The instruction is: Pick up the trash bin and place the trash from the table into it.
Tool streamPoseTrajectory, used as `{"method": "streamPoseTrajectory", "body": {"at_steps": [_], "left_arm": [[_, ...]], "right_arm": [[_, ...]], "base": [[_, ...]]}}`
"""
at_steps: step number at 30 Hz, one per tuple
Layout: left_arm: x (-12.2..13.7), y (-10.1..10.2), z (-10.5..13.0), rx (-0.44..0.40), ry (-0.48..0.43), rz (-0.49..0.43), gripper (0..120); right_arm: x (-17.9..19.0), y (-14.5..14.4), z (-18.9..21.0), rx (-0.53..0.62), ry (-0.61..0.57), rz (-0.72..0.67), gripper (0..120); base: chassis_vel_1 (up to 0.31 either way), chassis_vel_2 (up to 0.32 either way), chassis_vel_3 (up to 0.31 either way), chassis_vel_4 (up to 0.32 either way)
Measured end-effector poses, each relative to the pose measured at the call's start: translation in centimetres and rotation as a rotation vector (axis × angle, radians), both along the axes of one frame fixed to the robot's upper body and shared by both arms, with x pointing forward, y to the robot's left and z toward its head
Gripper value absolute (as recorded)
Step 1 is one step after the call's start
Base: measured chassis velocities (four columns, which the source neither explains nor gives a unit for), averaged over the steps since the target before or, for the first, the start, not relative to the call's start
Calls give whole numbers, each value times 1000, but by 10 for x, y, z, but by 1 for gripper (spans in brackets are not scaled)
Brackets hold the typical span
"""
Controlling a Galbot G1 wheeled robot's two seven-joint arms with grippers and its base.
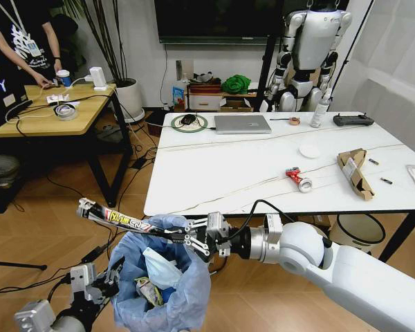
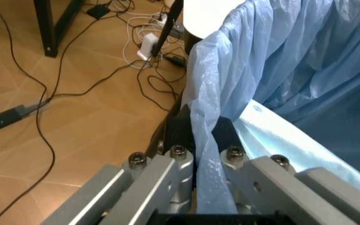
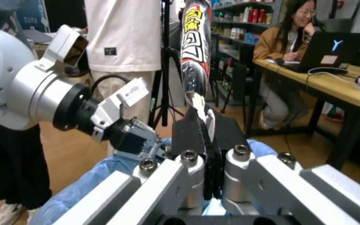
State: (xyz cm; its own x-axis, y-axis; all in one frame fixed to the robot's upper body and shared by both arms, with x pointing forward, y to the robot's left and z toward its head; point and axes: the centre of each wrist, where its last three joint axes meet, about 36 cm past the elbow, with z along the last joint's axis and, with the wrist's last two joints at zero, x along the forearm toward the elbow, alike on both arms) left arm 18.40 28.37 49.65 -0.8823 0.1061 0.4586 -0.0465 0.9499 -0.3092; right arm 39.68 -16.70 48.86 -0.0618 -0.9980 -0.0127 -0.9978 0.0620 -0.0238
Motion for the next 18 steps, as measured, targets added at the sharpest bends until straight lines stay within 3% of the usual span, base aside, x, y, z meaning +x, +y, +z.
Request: {"method": "streamPoseTrajectory", "body": {"at_steps": [10,14,18], "left_arm": [[-1,-2,3,5,0,3,0],[-1,-1,2,7,1,3,0],[-1,-1,0,12,4,6,0]], "right_arm": [[-6,-9,-14,-19,0,-16,41],[-7,-12,-17,-18,0,-24,52],[-3,-20,-11,17,-26,-86,68]], "base": [[0,0,0,0],[0,0,0,0],[0,0,0,0]]}}
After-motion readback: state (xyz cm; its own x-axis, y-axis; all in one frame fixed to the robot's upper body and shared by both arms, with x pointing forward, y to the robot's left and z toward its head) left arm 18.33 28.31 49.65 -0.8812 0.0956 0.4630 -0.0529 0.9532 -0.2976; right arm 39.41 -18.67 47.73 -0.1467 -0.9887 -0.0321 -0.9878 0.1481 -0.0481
